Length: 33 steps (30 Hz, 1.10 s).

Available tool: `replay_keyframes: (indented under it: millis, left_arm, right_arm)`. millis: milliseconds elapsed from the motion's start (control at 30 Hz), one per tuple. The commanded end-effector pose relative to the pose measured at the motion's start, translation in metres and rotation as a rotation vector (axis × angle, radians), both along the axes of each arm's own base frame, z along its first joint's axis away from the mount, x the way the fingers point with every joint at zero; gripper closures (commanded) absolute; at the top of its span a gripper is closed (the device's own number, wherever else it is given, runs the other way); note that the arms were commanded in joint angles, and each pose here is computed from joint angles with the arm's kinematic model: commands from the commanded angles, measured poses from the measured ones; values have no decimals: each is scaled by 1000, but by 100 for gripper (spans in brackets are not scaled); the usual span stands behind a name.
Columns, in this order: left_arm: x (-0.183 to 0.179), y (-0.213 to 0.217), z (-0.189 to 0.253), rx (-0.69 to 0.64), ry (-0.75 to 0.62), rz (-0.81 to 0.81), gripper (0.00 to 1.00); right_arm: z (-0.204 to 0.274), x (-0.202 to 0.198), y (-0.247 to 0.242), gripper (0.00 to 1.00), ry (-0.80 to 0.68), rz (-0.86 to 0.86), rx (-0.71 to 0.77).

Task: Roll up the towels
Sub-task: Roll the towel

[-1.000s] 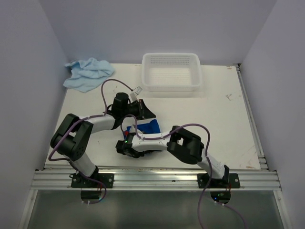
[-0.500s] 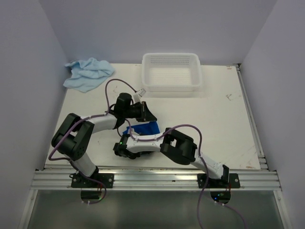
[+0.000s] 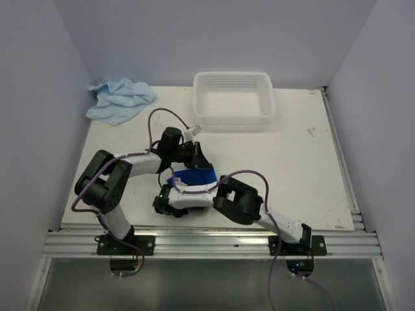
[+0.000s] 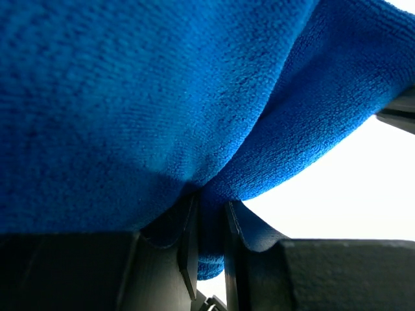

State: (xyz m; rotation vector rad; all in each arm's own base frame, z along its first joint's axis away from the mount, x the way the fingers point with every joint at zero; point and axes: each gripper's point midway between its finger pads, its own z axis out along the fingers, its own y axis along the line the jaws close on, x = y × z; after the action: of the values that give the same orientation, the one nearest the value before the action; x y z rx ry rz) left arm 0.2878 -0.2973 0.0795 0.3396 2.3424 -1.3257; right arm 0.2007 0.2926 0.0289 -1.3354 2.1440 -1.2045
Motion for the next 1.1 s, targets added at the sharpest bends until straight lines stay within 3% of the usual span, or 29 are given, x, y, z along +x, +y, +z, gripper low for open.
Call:
replay_keyframes:
  millis: [0,167,400,600,900,1067]
  left_arm:
    - [0,-4,-5,5,-12,-48,94]
    - [0,-1,-13,23,-2,-41,100]
    - [0,10,-31,69,18,-13,100]
    - [1,22,-50,66,59,22,100]
    - [10,29,-71,88,90,70,100]
    - [8,35,-77,92,107,97,100]
  right_arm:
    - [-40,-13,19,100,73,-35,100]
    - [-43,-13,21,100,89,-28,82]
    - [-44,-15,23,100,100,-23,73]
    - [-41,-17,25,94,86,-19,90]
    - [-29,-20,30,80,62,-14,141]
    - [-21,-23,27,65,47,-21,159]
